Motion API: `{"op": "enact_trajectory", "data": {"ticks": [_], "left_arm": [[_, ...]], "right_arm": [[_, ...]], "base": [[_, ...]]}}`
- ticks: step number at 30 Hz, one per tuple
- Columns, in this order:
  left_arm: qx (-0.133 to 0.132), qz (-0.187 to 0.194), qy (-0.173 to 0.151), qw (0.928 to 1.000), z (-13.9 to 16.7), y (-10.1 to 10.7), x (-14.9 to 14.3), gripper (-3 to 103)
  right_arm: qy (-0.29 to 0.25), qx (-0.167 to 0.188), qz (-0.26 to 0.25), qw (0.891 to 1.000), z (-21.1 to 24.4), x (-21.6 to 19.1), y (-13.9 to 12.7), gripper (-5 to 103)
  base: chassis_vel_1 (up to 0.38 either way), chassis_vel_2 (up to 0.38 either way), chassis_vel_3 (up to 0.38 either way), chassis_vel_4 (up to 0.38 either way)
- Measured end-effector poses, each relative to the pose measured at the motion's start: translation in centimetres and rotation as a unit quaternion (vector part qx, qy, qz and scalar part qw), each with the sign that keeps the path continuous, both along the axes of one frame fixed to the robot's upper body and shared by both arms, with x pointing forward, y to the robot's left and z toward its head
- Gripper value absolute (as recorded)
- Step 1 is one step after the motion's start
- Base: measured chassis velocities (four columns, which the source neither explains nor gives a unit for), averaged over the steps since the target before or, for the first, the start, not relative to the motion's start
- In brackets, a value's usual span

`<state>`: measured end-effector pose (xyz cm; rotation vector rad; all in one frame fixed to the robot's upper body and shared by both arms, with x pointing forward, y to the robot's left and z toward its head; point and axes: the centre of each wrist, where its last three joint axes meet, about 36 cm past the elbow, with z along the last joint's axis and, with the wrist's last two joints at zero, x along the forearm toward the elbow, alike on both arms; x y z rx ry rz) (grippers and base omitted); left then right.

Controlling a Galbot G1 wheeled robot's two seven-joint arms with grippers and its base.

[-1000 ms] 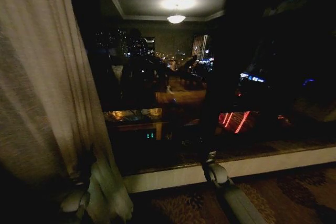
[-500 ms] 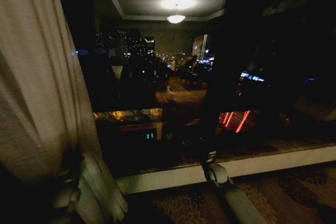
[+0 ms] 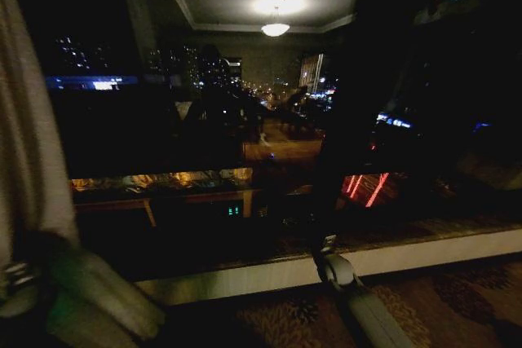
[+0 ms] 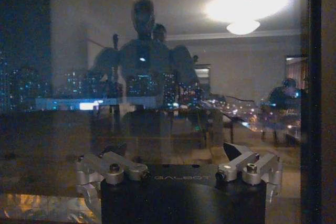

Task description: Open the curtains by pulling them apart, changing their state from closed to fully open.

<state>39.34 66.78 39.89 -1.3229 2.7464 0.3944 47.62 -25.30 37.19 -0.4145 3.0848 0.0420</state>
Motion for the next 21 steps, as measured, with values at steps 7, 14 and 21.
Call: {"op": "enact_trajectory", "data": {"ticks": [7, 14, 21], "left_arm": [[0.004, 0.015, 0.016, 0.9998, -0.5, 1.3, -0.9, 0], [0.007, 0.003, 0.021, 0.9998, -1.3, -0.2, -0.7, 0], [0.014, -0.025, 0.02, 0.9994, -3.0, -5.3, -1.9, 12]], "right_arm": [[0.0, 0.0, 0.0, 1.0, 0.0, 0.0, 0.0, 100], [0.0, 0.0, 0.0, 1.0, 0.0, 0.0, 0.0, 100], [0.0, 0.0, 0.0, 1.0, 0.0, 0.0, 0.0, 100]], "base": [[0.0, 0.0, 0.0, 0.0], [0.0, 0.0, 0.0, 0.0], [0.0, 0.0, 0.0, 0.0]]}}
